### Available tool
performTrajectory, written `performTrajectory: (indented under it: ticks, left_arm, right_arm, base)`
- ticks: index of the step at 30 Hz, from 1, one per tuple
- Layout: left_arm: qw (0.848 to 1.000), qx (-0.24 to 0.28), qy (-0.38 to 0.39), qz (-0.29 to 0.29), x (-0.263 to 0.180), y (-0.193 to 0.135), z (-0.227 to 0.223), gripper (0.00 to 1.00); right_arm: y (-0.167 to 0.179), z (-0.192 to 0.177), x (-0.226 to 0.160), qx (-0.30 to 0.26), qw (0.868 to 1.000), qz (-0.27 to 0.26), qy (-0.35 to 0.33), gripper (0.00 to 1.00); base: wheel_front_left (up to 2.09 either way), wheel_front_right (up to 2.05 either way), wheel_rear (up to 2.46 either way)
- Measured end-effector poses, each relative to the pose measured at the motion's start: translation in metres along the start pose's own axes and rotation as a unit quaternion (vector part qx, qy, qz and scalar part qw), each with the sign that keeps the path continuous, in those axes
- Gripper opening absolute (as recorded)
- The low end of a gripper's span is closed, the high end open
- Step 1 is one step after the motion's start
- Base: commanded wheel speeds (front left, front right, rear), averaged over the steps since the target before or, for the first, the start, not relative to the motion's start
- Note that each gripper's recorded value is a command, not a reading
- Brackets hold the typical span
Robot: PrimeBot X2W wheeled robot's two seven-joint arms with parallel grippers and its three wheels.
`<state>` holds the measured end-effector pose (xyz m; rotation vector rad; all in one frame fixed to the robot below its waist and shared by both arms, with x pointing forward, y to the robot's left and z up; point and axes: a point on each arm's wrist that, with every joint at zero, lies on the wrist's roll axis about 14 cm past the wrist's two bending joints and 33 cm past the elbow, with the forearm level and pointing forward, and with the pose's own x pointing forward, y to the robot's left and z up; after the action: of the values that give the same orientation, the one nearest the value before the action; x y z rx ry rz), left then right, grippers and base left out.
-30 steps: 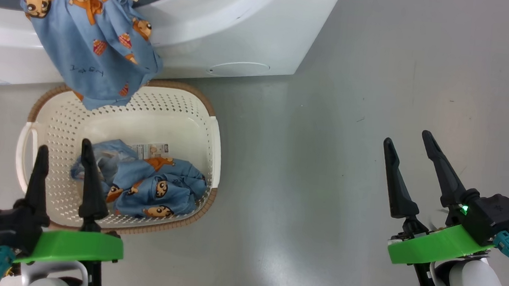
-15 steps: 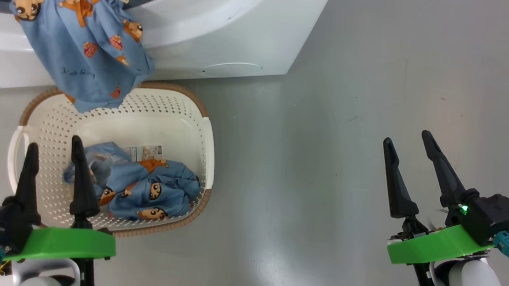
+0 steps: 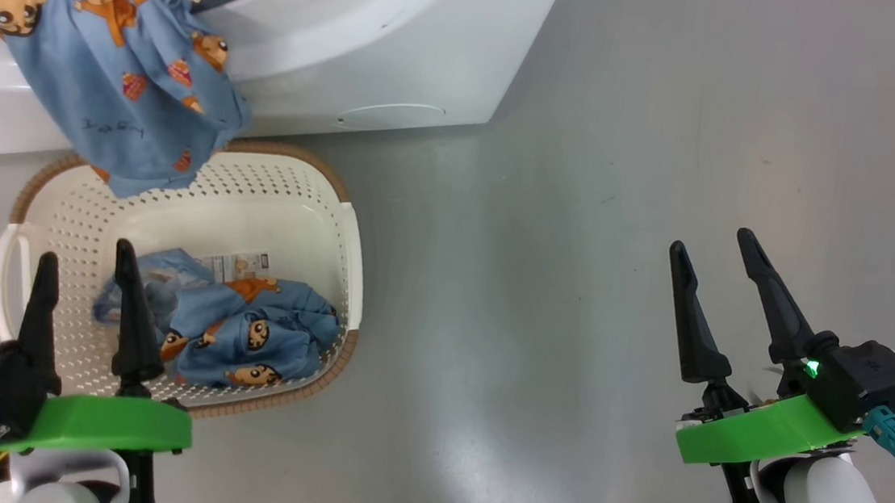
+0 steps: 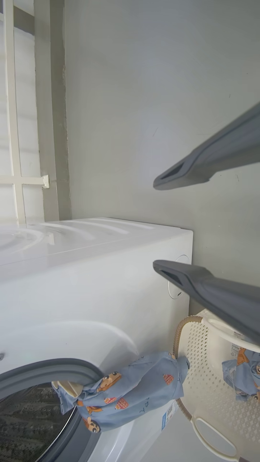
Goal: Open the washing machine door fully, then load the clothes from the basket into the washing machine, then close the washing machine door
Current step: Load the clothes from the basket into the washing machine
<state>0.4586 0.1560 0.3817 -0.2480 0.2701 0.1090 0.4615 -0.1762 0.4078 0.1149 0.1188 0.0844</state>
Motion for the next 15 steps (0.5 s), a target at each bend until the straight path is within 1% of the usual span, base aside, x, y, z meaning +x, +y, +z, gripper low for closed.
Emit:
performTrajectory:
  ticks: [5,8,15]
  left_arm:
    - [1.0,0.005,0.009,-0.016,0.013,-0.004,-0.011,1.0]
    - [0.999,0.001,0.0,-0.038,0.034,-0.014,-0.011,1.0]
    - [0.999,-0.009,0.015,-0.047,0.068,-0.018,-0.026,1.0]
  right_arm:
    - [-0.003,-0.004,-0.001,0.001,1.0,-0.007,0.005,1.0]
    - [-0.008,-0.006,-0.003,-0.001,1.0,-0.014,0.008,1.0]
    - [-0.018,-0.003,-0.003,-0.008,1.0,-0.027,0.006,1.0]
  base:
    - [0.0,0.0,0.0]
    - [0.0,0.0,0.0]
    - [0.0,0.0,0.0]
